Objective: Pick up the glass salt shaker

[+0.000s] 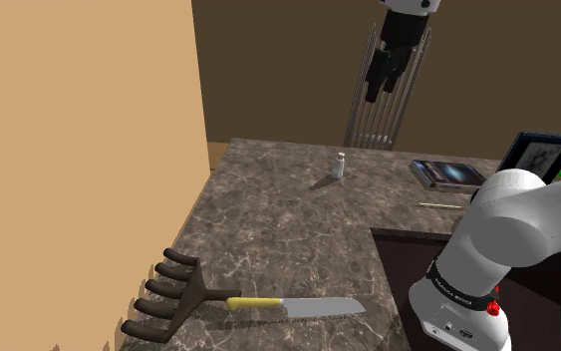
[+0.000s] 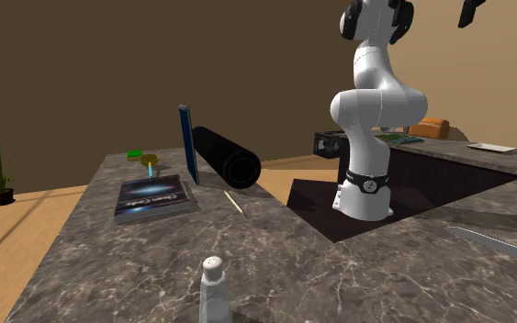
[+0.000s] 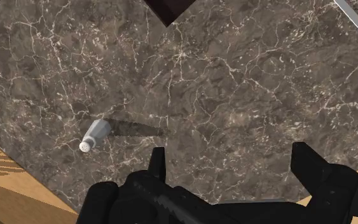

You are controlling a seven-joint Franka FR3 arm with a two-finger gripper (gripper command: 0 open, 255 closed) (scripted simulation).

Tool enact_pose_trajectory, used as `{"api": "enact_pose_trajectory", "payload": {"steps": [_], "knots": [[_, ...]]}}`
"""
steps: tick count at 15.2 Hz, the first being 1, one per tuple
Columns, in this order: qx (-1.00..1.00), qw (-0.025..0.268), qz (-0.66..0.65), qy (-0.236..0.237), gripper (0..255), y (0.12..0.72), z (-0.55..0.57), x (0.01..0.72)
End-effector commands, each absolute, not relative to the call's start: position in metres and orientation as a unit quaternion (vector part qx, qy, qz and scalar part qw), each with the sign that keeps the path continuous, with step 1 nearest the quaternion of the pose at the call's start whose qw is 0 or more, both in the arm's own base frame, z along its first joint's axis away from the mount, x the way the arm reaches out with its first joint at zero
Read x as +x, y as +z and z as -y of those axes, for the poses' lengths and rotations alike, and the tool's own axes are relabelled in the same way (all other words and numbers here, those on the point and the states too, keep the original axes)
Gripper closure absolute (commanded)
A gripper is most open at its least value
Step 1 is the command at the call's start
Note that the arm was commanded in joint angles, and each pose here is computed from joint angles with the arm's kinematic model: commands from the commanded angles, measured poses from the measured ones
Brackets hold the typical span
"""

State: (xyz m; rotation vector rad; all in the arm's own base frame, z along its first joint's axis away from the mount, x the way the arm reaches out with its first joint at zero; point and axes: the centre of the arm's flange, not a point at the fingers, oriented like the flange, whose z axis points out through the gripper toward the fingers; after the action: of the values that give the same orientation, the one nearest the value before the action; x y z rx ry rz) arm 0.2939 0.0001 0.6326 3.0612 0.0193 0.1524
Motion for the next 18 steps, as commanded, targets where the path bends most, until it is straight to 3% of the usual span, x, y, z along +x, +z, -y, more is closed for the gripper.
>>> {"api": "enact_pose_trajectory", "payload": {"steps": [1, 18], "knots": [[0.998, 0.038, -0.006, 0.050, 0, 0.633, 0.000, 0.294], [0.998, 0.002, -0.050, 0.027, 0, 0.493, 0.161, 0.391]]}}
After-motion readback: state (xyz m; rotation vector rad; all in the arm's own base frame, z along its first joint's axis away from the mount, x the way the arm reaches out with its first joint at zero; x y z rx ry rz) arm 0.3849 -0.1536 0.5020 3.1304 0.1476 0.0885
